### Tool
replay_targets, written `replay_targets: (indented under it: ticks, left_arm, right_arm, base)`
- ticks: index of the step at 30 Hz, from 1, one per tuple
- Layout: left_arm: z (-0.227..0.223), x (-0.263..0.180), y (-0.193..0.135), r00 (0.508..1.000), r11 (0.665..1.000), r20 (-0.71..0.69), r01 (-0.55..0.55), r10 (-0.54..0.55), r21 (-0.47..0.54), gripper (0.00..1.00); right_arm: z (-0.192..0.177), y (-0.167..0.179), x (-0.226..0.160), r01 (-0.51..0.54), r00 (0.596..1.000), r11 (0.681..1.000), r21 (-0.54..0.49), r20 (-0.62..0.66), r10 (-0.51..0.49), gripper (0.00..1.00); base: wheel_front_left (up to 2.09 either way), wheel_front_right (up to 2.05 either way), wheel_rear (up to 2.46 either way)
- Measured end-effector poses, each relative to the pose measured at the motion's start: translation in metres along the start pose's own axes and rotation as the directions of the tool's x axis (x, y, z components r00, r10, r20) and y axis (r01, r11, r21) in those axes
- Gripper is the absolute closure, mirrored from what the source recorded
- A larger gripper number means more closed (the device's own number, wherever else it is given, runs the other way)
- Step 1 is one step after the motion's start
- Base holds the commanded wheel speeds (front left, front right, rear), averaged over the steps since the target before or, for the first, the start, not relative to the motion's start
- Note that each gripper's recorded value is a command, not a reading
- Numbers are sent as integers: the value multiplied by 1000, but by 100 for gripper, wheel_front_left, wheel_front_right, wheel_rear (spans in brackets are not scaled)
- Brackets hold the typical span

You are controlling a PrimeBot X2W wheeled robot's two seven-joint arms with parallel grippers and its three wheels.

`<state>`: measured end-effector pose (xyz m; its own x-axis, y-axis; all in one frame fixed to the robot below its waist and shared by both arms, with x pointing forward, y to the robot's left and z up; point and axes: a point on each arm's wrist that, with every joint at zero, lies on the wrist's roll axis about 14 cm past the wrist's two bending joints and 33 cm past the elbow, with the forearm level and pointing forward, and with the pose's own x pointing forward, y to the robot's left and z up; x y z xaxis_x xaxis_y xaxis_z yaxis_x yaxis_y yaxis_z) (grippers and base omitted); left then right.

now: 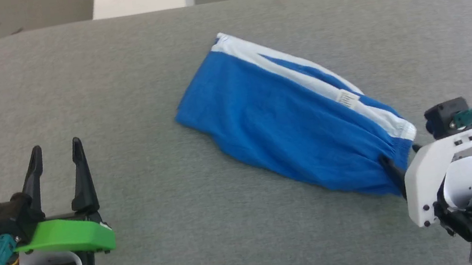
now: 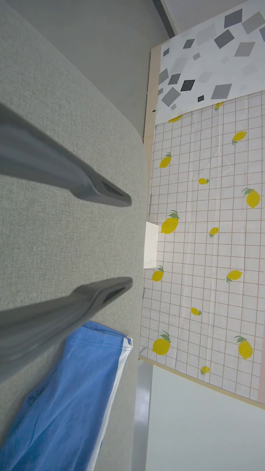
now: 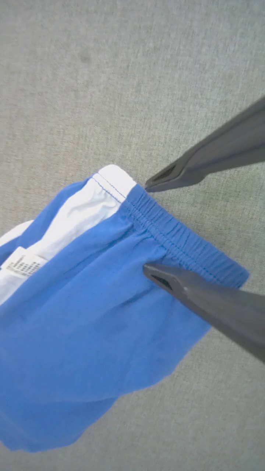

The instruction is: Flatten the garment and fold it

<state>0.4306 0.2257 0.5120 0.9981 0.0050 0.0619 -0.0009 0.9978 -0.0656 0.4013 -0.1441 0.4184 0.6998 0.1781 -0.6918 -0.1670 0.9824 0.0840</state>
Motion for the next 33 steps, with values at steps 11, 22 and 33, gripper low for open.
replay_targets:
  ticks: [11, 22, 33]
  left_arm:
    - [-5, -8, 7, 1000, 1000, -16, -27, 27, -13, 0]
    - [-26, -1, -10, 995, 998, -85, 50, -53, -41, 0]
    - [-61, 68, -102, 849, 943, -410, 308, -332, -127, 0]
  right_arm:
    - [-34, 9, 32, -34, 991, 999, 8, -132, 35, 0]
    - [-26, 12, 40, -44, 994, 999, 4, -103, 45, 100]
    - [-13, 11, 39, -62, 997, 998, 27, -48, 63, 100]
  base:
    - [0, 0, 0]
    - [0, 0, 0]
    - [0, 0, 0]
